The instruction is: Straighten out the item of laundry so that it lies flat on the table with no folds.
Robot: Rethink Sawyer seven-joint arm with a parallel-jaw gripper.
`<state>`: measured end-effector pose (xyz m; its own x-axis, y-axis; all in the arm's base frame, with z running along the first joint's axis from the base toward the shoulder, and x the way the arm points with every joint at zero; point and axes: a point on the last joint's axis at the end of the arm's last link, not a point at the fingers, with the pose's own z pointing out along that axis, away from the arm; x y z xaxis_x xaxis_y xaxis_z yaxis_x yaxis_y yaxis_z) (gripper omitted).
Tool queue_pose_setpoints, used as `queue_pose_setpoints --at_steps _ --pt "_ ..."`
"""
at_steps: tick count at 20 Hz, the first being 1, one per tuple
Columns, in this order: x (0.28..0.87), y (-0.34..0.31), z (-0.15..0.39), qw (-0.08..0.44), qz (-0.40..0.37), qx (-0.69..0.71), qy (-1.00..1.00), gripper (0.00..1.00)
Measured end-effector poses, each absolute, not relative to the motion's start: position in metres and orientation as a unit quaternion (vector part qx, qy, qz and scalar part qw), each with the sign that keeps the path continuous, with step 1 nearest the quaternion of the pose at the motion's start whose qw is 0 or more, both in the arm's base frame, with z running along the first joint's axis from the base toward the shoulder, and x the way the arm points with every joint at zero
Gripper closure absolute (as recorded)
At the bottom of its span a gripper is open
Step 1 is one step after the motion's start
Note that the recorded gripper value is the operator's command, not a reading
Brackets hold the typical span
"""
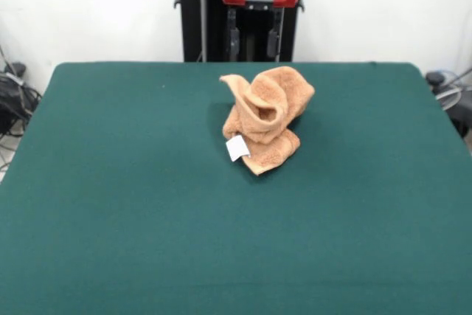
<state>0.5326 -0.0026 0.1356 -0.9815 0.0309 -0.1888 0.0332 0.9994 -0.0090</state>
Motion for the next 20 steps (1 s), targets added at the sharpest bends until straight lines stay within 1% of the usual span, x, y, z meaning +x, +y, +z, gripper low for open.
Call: queue_pose_setpoints --at_steps 5,11,20 --pt "0.531 -0.003 0.136 0.077 -0.005 0.011 0.997 0.00" --pt "0.522 -0.004 0.135 0.042 -0.004 -0.001 0.999 0.00" --pt "0.522 -0.022 0.129 0.037 -0.010 0.000 0.999 0.00"
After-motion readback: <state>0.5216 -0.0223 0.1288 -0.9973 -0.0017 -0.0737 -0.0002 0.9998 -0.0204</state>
